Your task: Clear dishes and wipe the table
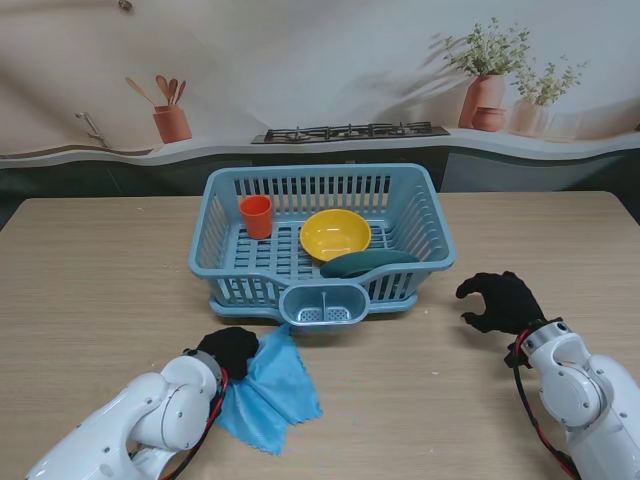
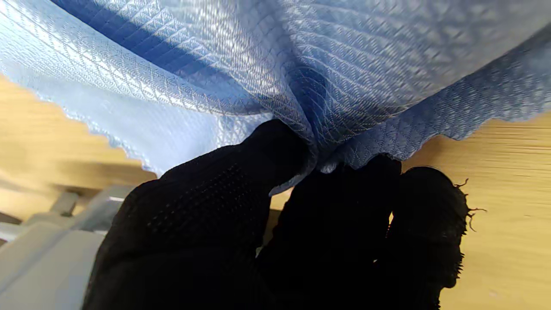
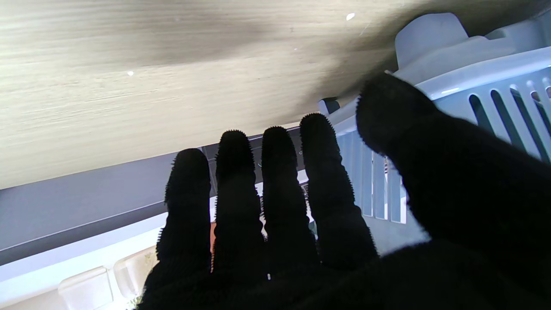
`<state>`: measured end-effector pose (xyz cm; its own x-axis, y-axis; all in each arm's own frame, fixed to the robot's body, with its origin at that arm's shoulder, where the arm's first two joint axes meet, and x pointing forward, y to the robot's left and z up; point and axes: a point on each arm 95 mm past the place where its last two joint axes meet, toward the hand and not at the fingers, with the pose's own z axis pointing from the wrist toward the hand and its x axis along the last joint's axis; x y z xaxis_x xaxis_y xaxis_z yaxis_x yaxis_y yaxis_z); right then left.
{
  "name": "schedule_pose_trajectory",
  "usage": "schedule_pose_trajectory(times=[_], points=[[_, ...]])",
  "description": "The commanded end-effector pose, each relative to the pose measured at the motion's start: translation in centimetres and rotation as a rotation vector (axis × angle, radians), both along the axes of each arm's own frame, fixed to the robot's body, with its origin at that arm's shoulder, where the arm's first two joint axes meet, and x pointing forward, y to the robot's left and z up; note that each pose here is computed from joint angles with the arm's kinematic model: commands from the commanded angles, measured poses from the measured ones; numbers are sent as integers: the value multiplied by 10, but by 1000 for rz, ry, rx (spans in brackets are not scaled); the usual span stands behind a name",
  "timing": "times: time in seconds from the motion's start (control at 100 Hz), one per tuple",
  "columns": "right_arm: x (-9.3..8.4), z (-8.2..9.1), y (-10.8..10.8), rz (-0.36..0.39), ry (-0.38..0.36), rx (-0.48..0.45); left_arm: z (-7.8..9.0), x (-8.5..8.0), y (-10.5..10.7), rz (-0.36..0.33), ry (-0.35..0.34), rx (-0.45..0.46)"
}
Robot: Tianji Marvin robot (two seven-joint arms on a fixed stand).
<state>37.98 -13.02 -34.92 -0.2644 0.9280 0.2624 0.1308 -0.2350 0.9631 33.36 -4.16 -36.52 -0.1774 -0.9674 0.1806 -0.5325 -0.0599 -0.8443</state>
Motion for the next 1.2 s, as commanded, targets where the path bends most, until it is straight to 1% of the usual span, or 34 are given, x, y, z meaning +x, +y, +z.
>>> schedule_pose_trajectory(times=[0.0,0.19,0.3,0.39,0.55,0.66,0.78,0.88,0.99,1.19], points=[[-1,-1,2,10,13,-10,-27,-17,24,38,61,50],[-2,-2,3,8,16,-12,-30,-23,57,88,-29,65],[-2,-2,3,7,15,-13,-34,-26,74,122,-75,87],[-2,-2,3,8,16,-14,-38,-29,86,136,-109,111],[-2,-2,4,13,17,-16,-44,-33,104,154,-165,143],[-1,-1,4,15,16,-17,-46,-36,110,158,-185,153],[-1,-2,4,12,16,-16,-48,-36,106,156,-158,151],[-1,-2,4,13,17,-17,-49,-33,97,155,-107,139],[-1,-1,4,13,14,-16,-46,-29,82,132,-49,128],[-1,-1,3,11,8,-14,-40,-21,48,104,52,67]])
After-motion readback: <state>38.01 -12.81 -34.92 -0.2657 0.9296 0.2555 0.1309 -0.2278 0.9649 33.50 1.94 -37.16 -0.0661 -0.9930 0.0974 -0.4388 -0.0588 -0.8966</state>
